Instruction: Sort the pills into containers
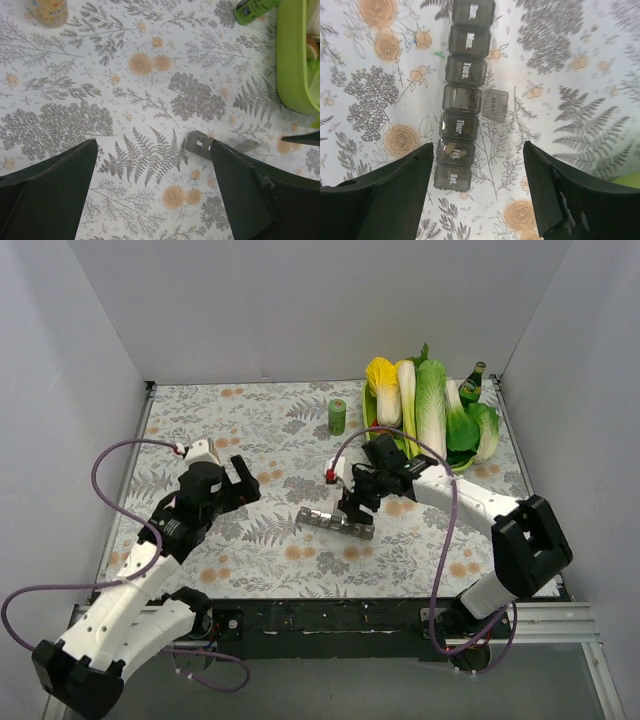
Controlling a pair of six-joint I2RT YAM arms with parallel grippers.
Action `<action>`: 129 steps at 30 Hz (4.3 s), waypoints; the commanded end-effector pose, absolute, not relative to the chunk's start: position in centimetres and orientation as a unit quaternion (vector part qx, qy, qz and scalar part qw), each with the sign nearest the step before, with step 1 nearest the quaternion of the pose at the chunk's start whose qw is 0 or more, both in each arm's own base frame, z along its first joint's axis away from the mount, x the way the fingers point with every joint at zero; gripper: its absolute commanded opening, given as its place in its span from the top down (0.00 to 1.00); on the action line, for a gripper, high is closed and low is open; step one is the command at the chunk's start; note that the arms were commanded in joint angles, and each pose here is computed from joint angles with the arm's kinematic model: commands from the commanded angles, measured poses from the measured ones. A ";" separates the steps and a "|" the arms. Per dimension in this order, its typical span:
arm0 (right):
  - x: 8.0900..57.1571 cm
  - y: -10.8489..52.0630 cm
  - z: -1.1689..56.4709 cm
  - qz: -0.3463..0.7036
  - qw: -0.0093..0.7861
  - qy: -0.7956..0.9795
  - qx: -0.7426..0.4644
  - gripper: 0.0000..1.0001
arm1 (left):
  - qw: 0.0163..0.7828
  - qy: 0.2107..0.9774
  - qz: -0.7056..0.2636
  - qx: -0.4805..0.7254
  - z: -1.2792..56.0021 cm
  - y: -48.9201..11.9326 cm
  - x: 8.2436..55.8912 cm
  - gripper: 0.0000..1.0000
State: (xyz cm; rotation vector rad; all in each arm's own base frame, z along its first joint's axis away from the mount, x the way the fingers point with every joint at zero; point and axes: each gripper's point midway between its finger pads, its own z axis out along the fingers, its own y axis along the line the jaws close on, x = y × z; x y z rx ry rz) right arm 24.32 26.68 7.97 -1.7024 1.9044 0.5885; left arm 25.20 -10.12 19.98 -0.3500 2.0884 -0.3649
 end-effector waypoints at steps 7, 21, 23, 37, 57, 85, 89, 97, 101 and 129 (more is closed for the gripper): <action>21.4 24.8 15.8 0.341 0.358 0.621 -0.608 0.14 | 0.451 0.870 -0.107 -0.171 19.1 -4.7 35.1 0.02; 21.4 21.9 17.3 0.390 0.425 0.600 -0.554 0.10 | 0.382 0.894 -0.033 -0.233 13.6 2.2 44.7 0.14; 21.4 21.8 16.8 0.394 0.416 0.606 -0.552 0.11 | 0.377 0.897 -0.021 -0.231 13.5 2.6 45.2 0.18; 21.3 21.8 16.2 0.400 0.406 0.608 -0.552 0.11 | 0.333 0.918 0.011 -0.215 11.7 3.3 45.3 0.37; 21.5 21.5 15.9 0.397 0.407 0.612 -0.549 0.11 | 0.305 0.932 0.006 -0.196 11.5 2.3 45.8 0.60; 21.9 32.3 25.9 0.389 0.394 0.600 -0.577 0.11 | 0.295 0.838 -0.452 0.080 27.1 -25.2 24.8 0.99; 21.2 32.6 24.8 0.417 0.368 0.615 -0.558 0.12 | 0.286 0.838 -0.457 0.080 27.3 -25.9 24.7 0.99; 22.6 33.3 25.0 0.412 0.374 0.633 -0.539 0.13 | 0.259 0.849 -0.452 0.085 26.2 -28.5 24.9 0.99; 22.9 33.3 23.6 0.397 0.358 0.653 -0.536 0.15 | 0.257 0.853 -0.446 0.081 26.1 -28.9 25.4 0.99; 23.6 29.5 27.1 0.479 0.389 0.645 -0.451 0.75 | 0.428 0.770 -0.474 -0.001 32.3 -25.3 25.5 0.02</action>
